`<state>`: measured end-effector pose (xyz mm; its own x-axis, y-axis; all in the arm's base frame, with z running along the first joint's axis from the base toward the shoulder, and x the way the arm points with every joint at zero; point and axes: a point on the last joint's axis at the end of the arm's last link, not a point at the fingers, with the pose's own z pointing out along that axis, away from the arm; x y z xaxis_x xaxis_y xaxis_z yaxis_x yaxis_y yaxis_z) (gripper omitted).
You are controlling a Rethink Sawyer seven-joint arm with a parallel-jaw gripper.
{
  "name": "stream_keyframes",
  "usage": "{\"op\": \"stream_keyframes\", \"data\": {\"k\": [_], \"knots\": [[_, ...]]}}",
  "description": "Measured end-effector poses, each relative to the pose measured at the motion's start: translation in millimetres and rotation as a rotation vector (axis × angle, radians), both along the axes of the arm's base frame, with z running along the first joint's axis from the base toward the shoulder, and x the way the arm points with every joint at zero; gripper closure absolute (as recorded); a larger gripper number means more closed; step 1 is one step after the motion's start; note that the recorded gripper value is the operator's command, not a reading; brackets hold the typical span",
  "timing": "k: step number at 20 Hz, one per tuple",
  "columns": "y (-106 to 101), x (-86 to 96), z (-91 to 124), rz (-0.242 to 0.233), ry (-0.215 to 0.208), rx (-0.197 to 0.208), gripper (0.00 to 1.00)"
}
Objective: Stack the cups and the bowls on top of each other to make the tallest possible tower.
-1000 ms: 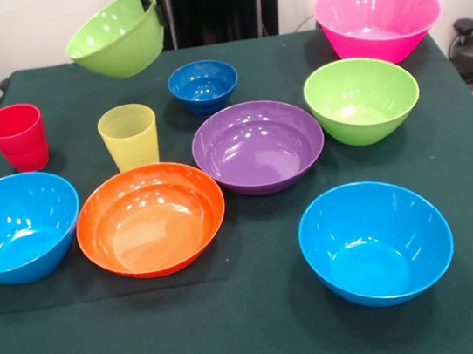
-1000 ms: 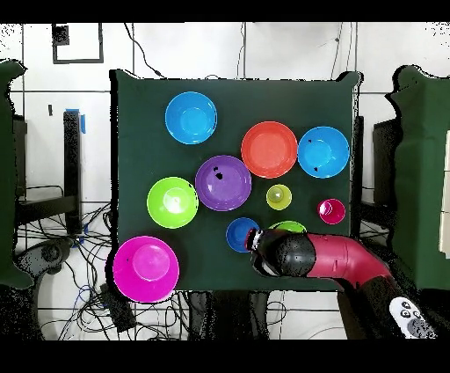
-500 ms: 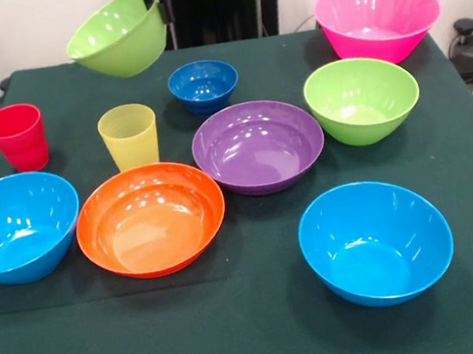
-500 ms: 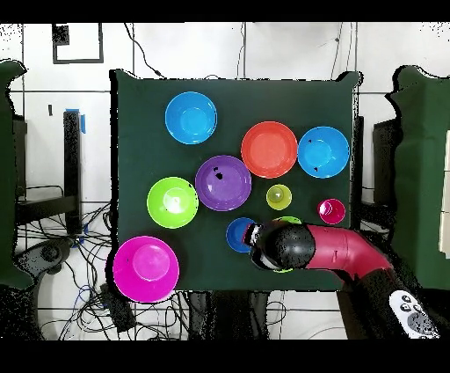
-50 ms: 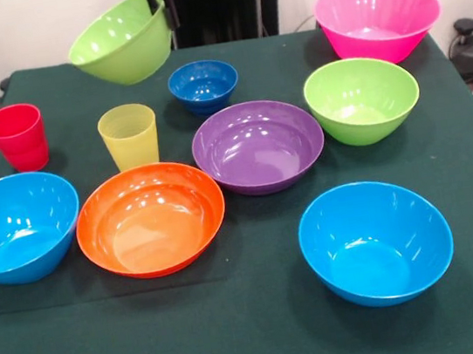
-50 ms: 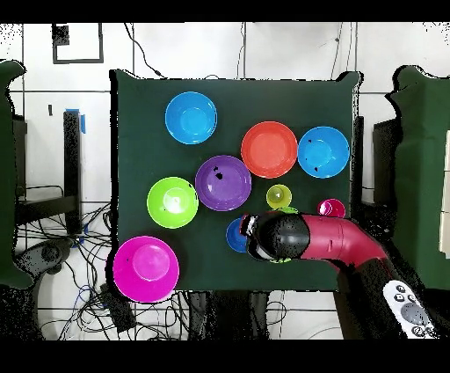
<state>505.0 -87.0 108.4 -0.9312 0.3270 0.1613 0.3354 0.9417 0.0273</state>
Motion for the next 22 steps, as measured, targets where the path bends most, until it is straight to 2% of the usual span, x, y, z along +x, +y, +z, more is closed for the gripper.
{"op": "stream_keyframes", "data": {"k": [8,15,22], "knots": [[12.4,28.5,8.4,0.019,-0.022,-0.010,1.00],[21.5,38.6,15.1,0.023,0.011,-0.004,1.00],[25.8,46.7,18.8,0.019,0.008,0.000,1.00]]}}
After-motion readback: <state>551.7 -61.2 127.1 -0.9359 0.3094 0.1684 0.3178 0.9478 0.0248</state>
